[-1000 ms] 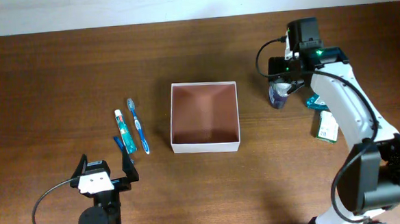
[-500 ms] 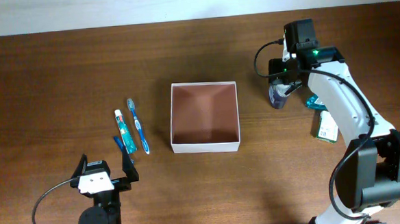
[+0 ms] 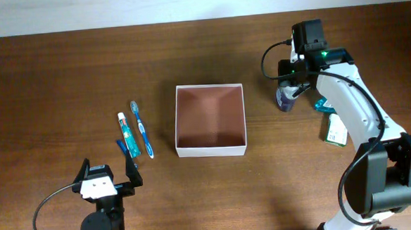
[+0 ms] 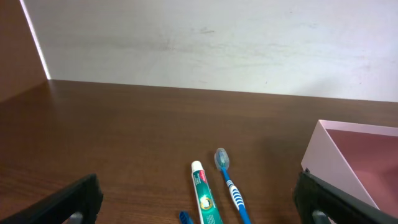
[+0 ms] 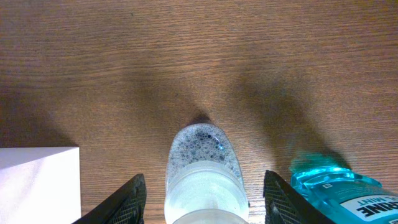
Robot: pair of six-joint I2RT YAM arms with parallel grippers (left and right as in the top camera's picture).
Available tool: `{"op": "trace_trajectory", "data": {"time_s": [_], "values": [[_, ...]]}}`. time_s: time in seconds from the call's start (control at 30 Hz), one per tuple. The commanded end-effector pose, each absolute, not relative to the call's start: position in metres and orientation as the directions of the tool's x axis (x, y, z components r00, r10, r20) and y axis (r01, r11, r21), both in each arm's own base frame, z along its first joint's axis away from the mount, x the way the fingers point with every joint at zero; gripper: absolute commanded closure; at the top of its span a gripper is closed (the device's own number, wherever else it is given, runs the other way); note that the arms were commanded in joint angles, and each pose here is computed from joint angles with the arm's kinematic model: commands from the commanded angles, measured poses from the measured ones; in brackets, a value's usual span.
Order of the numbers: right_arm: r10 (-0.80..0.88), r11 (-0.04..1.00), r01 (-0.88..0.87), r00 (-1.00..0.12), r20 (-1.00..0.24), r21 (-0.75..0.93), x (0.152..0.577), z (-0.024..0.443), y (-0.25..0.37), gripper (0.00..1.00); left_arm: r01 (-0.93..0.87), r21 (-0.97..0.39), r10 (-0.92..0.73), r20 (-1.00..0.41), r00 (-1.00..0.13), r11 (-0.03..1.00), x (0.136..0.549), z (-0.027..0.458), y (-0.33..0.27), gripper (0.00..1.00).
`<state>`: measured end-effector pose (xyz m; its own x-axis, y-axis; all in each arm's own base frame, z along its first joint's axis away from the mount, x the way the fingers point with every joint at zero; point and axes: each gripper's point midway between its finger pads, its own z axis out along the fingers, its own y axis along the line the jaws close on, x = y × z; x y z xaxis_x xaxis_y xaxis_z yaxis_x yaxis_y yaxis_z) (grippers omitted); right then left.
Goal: Pack container
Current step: 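Lower the right gripper and close it on the soap bottle's pump head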
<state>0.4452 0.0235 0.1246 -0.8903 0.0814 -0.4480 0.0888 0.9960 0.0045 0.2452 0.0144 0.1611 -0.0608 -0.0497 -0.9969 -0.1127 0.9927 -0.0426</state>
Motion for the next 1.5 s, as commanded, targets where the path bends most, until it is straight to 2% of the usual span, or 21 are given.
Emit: {"op": "trace_trajectory", "data": {"time_s": [0.0, 0.23, 0.37, 0.6, 0.73, 1.1, 1.47], "values": [[0.069, 0.996, 0.084, -0.882, -0.465, -0.012, 0.451, 0.129, 0.025, 0.47, -0.129, -0.056, -0.063, -0.997, -0.053, 0.99, 0.245, 0.161, 0.018, 0.01], [0.065, 0.997, 0.08, -0.878, -0.474, -0.013, 0.453, 0.134, 0.025, 0.5, -0.129, -0.056, -0.063, -0.997, -0.053, 0.99, 0.245, 0.161, 0.018, 0.01], [0.065, 0.997, 0.081, -0.875, -0.479, -0.011, 0.455, 0.14, 0.026, 0.57, -0.129, -0.056, -0.063, -0.997, -0.053, 0.99, 0.245, 0.161, 0.018, 0.01], [0.065, 0.997, 0.081, -0.879, -0.472, -0.012, 0.453, 0.139, 0.025, 0.64, -0.129, -0.056, -0.063, -0.997, -0.053, 0.99, 0.245, 0.161, 0.018, 0.01], [0.065, 0.997, 0.08, -0.88, -0.47, -0.013, 0.453, 0.139, 0.025, 0.73, -0.129, -0.056, -0.063, -0.997, -0.053, 0.99, 0.245, 0.161, 0.018, 0.0], [0.065, 0.996, 0.09, -0.878, -0.474, -0.03, 0.452, 0.142, 0.022, 0.74, -0.129, -0.056, -0.063, -0.997, -0.053, 0.99, 0.245, 0.161, 0.018, 0.01], [0.057, 0.996, 0.084, -0.859, -0.508, -0.031, 0.443, 0.194, 0.022, 0.74, -0.129, -0.056, -0.063, -0.997, -0.053, 0.99, 0.245, 0.161, 0.018, 0.01]]}}
